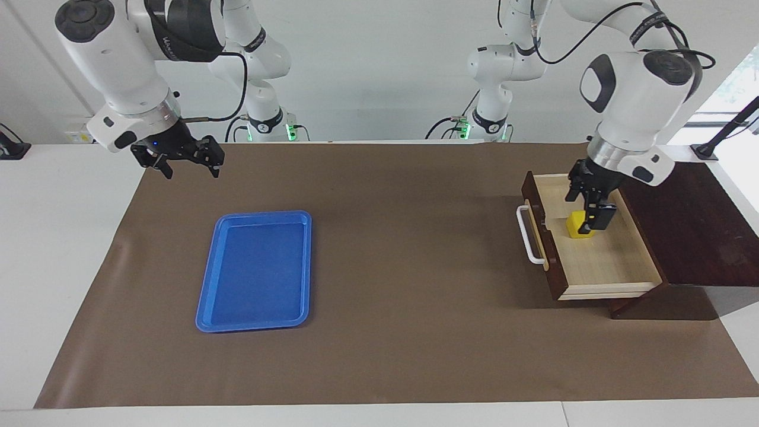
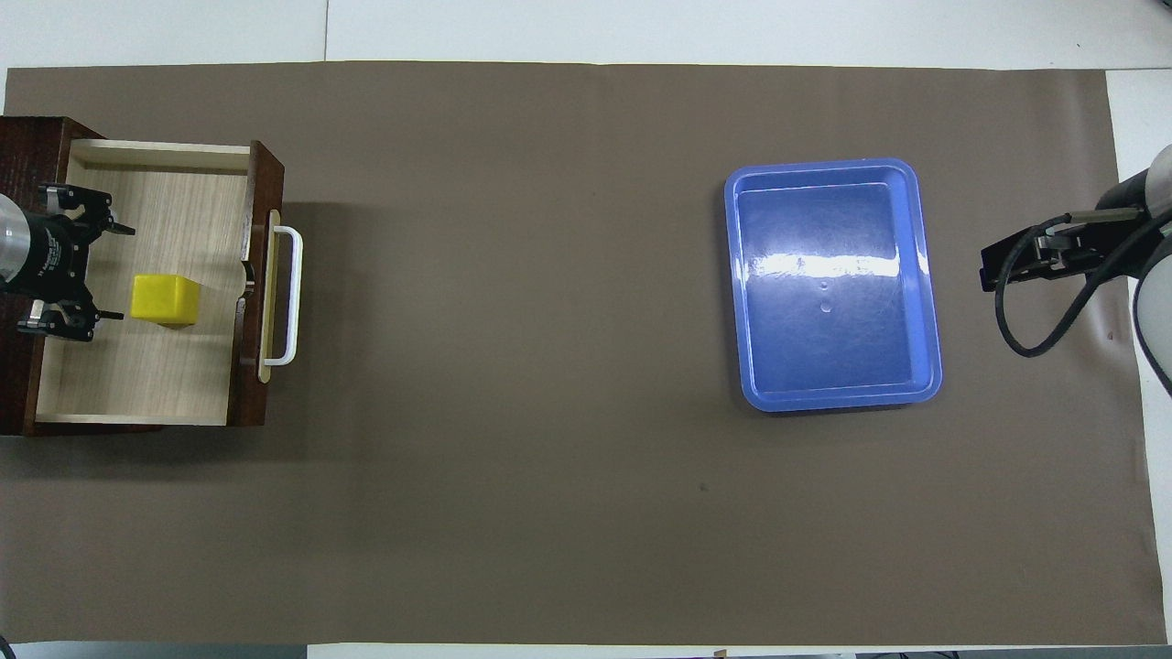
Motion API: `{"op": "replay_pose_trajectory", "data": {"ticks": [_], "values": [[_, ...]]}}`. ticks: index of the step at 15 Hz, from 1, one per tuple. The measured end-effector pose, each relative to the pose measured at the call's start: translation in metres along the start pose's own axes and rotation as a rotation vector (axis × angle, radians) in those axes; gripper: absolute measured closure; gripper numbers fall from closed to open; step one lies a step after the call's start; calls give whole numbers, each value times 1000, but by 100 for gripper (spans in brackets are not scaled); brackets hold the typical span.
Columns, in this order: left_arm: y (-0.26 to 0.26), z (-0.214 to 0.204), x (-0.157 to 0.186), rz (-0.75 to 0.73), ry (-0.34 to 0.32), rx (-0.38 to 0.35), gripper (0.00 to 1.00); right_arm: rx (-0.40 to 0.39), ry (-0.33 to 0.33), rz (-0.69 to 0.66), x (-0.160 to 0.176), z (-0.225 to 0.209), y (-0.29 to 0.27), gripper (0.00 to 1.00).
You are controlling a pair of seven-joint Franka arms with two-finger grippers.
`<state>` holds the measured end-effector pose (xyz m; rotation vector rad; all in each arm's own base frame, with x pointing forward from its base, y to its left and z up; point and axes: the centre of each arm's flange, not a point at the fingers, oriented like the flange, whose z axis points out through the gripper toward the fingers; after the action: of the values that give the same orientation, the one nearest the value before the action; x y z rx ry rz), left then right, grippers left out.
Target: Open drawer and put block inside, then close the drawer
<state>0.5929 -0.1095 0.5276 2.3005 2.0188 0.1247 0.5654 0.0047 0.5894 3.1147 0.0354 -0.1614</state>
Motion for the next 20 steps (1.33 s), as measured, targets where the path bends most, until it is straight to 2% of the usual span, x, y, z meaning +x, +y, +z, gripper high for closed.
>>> {"op": "replay_pose_trajectory", "data": {"ticks": [2, 5, 12, 16, 20], "values": [[0, 20, -46, -38, -4, 30, 0, 0, -1, 0, 0, 0, 0, 0], [-1, 56, -63, -54, 41, 68, 0, 0, -1, 0, 0, 0, 0, 0], [-12, 85, -40, -24, 148, 102, 0, 0, -1, 0, 0, 0, 0, 0], [-11, 83, -13, -17, 162, 105, 0, 0, -1, 0, 0, 1, 0, 0], [-10, 78, -3, 0, 192, 98, 0, 0, -1, 0, 0, 1, 0, 0]]}}
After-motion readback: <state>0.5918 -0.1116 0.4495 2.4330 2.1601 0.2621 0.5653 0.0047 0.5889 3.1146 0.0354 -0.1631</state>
